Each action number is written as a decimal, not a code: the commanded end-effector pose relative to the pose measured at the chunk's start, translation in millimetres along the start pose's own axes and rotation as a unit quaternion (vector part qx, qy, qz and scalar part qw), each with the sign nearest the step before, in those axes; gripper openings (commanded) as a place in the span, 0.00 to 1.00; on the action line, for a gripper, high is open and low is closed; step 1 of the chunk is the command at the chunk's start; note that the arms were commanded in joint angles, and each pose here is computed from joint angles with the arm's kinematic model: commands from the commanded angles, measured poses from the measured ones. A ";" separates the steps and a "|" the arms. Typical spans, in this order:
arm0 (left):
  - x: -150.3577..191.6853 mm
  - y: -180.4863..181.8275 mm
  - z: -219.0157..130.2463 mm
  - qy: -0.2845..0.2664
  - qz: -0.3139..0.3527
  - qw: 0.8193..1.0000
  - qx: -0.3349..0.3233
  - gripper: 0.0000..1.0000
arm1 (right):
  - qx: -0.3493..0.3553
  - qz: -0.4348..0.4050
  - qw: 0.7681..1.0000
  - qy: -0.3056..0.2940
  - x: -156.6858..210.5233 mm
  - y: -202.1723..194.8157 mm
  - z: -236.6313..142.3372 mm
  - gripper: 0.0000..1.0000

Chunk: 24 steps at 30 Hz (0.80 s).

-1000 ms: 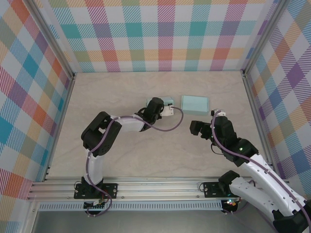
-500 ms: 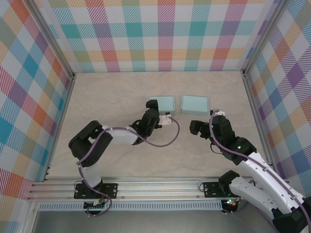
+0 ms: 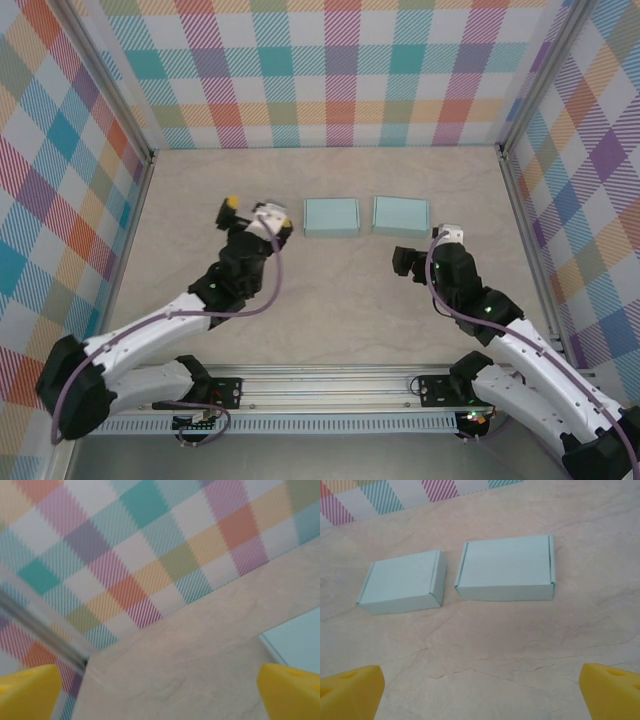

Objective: Fold the paper box

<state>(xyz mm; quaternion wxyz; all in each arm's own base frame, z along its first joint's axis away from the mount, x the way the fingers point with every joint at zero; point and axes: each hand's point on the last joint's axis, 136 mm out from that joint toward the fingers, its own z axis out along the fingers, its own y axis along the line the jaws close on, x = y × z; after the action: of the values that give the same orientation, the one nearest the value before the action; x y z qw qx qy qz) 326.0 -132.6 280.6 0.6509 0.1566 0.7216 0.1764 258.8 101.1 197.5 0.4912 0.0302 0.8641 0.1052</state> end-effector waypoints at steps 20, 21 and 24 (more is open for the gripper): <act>168.3 84.1 -22.2 0.089 -0.237 0.957 -0.141 1.00 | 0.082 -0.114 0.982 -0.129 -3.0 -69.8 51.7 1.00; 170.8 85.9 -21.3 0.087 -0.243 0.956 -0.142 1.00 | 0.084 -0.109 0.982 -0.127 -1.7 -74.7 54.4 1.00; 178.8 90.0 -18.2 0.075 -0.256 0.953 -0.144 1.00 | 0.092 -0.105 0.983 -0.118 0.0 -85.6 61.5 1.00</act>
<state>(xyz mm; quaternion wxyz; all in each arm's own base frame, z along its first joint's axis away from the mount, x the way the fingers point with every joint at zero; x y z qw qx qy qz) 282.8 28.0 160.2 0.6044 -0.1221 0.7711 0.1583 302.8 22.9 127.2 0.5515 0.0002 0.8323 -0.0562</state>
